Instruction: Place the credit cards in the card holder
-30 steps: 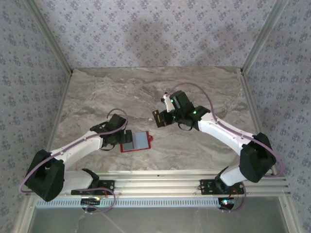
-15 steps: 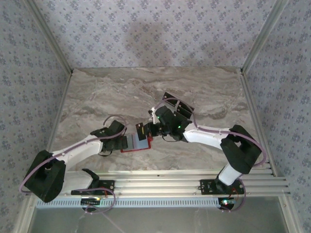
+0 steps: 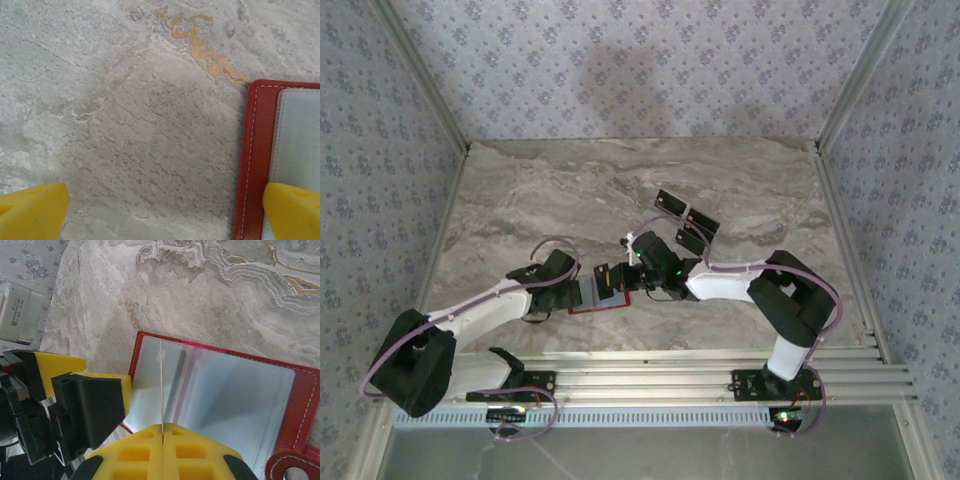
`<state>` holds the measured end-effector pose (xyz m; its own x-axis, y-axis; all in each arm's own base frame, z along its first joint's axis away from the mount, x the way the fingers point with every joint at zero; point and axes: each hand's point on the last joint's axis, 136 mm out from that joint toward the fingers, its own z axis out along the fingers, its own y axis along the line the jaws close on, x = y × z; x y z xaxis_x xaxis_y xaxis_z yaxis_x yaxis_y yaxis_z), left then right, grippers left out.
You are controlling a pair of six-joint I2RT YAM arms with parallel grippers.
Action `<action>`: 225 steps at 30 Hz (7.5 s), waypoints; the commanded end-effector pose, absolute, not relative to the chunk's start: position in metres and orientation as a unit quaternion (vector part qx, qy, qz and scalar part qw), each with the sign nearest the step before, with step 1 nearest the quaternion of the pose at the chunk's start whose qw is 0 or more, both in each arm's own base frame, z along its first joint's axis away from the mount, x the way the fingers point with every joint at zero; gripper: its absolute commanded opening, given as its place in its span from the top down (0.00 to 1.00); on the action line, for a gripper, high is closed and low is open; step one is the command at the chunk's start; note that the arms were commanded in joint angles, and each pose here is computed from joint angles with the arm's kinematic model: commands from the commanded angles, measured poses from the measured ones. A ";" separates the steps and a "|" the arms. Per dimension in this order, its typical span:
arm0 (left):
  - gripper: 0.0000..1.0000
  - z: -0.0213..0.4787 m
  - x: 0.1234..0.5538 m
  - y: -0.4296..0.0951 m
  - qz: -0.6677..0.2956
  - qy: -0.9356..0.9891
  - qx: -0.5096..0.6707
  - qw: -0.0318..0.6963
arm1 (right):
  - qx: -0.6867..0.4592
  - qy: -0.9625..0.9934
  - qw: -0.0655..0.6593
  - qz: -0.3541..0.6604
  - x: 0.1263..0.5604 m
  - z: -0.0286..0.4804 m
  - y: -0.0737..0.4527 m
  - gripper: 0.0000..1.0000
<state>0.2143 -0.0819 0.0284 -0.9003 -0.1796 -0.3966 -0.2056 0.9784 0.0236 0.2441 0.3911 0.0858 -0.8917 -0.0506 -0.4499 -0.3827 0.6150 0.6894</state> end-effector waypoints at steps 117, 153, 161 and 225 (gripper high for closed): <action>0.00 0.027 0.211 -0.076 0.062 0.973 -0.101 0.197 | -0.044 0.869 0.126 0.476 0.244 0.020 0.392 1.00; 0.00 0.027 0.211 -0.076 0.064 0.973 -0.098 0.197 | -0.059 0.875 0.104 0.469 0.231 0.013 0.409 1.00; 0.00 0.028 0.211 -0.078 0.061 0.973 -0.099 0.199 | -0.065 0.877 0.104 0.465 0.232 0.020 0.410 0.81; 0.00 0.019 0.217 -0.075 0.035 0.969 -0.149 0.193 | -0.207 0.930 0.095 0.288 0.239 0.033 0.420 0.94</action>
<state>0.2202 -0.0738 0.0231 -0.8793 -0.2713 -0.3915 -0.2981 0.9545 0.0081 0.2454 0.4108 0.0331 -0.9011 -0.3049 -0.3084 -0.4247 0.7640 0.4858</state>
